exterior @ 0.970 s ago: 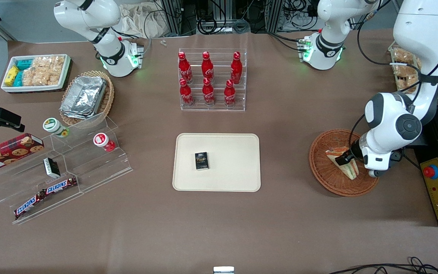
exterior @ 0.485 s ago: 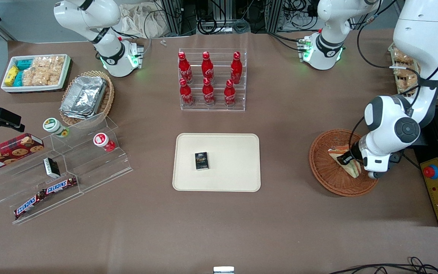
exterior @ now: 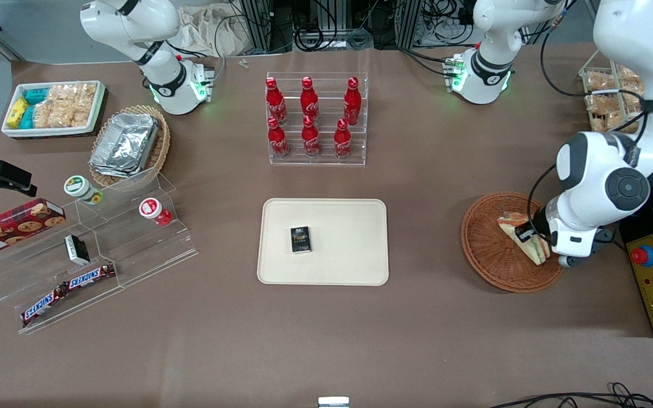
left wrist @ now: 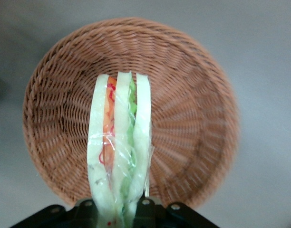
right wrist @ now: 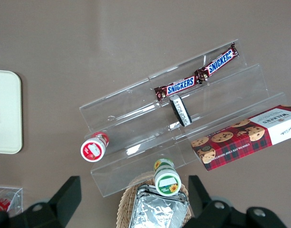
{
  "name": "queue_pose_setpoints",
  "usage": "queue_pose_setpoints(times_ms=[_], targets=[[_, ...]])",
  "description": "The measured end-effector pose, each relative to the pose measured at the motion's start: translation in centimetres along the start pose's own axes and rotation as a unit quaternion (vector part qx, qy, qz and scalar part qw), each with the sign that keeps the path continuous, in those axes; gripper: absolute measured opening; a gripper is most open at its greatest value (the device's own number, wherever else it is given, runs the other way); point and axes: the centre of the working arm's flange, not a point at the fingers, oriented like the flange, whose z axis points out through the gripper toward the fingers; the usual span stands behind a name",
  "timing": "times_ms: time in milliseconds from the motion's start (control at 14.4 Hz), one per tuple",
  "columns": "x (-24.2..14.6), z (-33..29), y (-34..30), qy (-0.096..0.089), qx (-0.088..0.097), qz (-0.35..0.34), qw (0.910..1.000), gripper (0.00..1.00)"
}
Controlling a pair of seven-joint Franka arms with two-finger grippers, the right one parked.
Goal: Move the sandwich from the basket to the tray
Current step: 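Lift the sandwich and carry it over the white tray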
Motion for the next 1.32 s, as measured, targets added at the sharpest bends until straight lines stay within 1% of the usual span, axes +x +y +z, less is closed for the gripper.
queue_pose_setpoints(times_ms=[69,277,416,485,554,693,832,901,970,1040,1109,1248,1317], targets=[[-0.7,-2.6,1.7,-0.001,0.001,0.015,0.9999,0.19],[-3.6,-8.4,7.0,0.002,-0.008,0.067,0.9977,0.19],[-6.3,-9.3,11.2,0.003,-0.018,0.108,0.9939,0.19],[-8.1,-8.8,13.7,-0.002,-0.02,0.132,0.991,0.19],[-10.0,-7.9,16.2,-0.009,-0.021,0.156,0.9875,0.19],[-13.3,-5.0,20.5,-0.032,-0.019,0.196,0.9799,0.19],[-15.9,-1.2,23.6,-0.054,-0.009,0.226,0.9726,0.19],[-16.8,0.5,24.8,-0.057,-0.003,0.24,0.9691,0.19],[-17.4,1.9,26.0,-0.056,0.0,0.252,0.9661,0.19],[-18.1,3.0,27.2,-0.054,-0.003,0.261,0.9637,0.19],[-18.8,4.0,28.3,-0.052,-0.011,0.27,0.9615,0.19],[-20.2,6.6,30.4,-0.038,-0.031,0.287,0.9568,0.19],[-20.7,8.3,31.1,-0.032,-0.038,0.294,0.9544,0.19]])
